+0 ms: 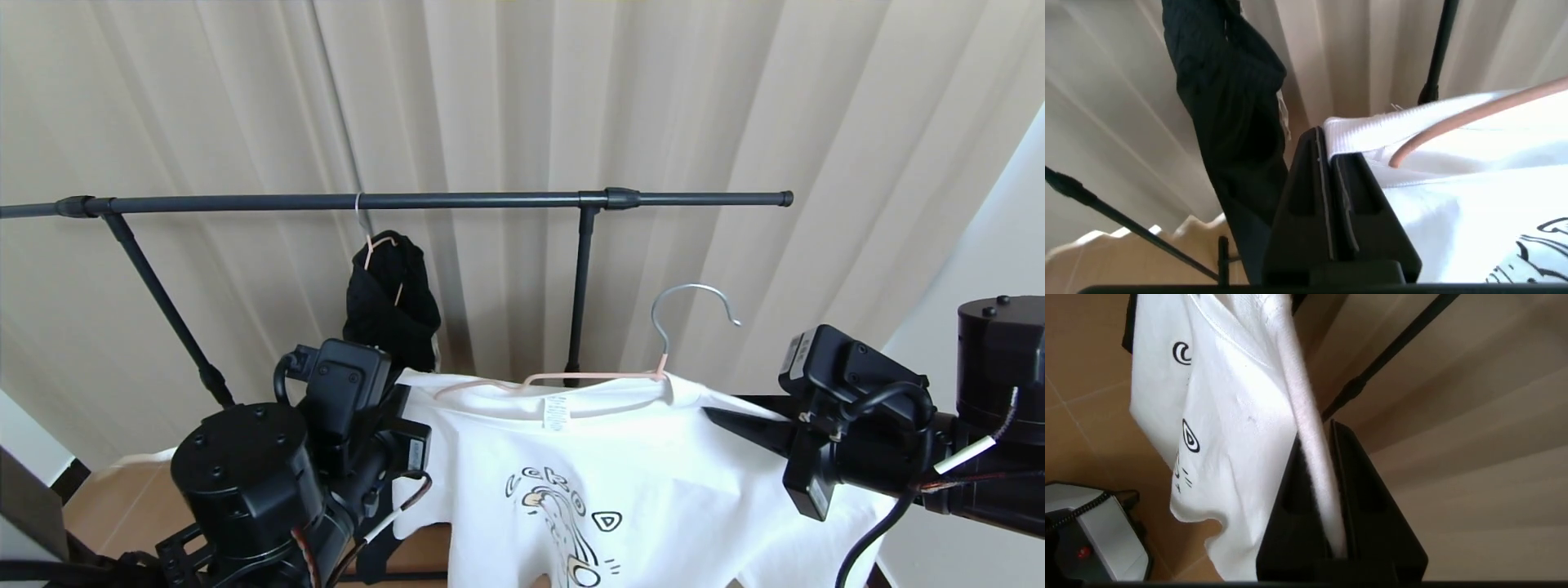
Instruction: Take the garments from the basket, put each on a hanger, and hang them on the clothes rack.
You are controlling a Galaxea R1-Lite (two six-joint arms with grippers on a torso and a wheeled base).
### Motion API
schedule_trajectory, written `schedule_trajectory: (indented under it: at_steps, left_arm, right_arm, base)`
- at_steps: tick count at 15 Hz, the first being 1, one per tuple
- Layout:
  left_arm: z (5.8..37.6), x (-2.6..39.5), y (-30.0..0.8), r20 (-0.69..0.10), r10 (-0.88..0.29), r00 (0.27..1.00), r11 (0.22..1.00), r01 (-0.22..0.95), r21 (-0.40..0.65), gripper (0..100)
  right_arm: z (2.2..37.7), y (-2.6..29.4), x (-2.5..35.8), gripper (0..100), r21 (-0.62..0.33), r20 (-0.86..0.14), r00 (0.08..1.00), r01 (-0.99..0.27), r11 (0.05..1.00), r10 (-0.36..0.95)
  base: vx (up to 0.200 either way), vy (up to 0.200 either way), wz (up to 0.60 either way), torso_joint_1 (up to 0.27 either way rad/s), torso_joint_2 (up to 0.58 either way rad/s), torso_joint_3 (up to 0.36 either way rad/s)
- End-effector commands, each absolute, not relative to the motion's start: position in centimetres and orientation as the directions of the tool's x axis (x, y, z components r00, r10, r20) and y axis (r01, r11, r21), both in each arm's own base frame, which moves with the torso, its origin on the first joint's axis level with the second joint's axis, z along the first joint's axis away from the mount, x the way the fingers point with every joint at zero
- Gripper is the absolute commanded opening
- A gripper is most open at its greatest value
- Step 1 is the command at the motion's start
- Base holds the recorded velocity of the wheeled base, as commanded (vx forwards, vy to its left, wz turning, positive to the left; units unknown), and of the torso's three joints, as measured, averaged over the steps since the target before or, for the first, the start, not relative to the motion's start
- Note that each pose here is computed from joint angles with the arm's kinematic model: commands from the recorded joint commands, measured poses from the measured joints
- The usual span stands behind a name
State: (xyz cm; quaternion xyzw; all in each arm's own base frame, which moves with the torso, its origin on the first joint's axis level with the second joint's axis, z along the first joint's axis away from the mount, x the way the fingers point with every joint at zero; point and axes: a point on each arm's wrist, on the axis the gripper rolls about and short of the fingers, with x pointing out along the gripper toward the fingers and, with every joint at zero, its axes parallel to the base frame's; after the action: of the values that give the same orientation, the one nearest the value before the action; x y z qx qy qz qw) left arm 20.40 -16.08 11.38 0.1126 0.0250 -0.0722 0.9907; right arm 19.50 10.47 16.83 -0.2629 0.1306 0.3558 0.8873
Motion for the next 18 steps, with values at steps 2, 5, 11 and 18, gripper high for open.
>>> schedule_trajectory:
  at_steps: [2,5,11,18]
  left_arm:
    - [12.3,19.7,-16.9,-0.035,-0.180,0.983,0.959,0.183,0.218,0]
    - [12.5,19.0,-17.9,-0.026,-0.223,0.974,0.948,0.223,0.226,0]
    - [12.9,18.1,-18.9,-0.012,-0.273,0.962,0.934,0.267,0.238,0]
    - [13.4,17.2,-19.5,0.005,-0.315,0.949,0.911,0.301,0.281,0]
  right_arm:
    - [16.4,10.8,20.0,0,-0.366,-0.435,0.703,-0.709,0.603,0.563]
    - [16.1,11.7,19.8,0,-0.357,-0.445,0.675,-0.737,0.574,0.589]
    - [16.0,13.1,19.7,0,-0.318,-0.419,0.660,-0.750,0.580,0.624]
    - [14.4,15.6,20.2,0,-0.252,-0.437,0.638,-0.763,0.595,0.634]
  base:
    - [0.000,0.000,0.00,0.000,0.00,0.000]
    - [0.000,0.000,0.00,0.000,0.00,0.000]
    - [0.000,0.000,0.00,0.000,0.00,0.000]
    - [0.000,0.000,0.00,0.000,0.00,0.000]
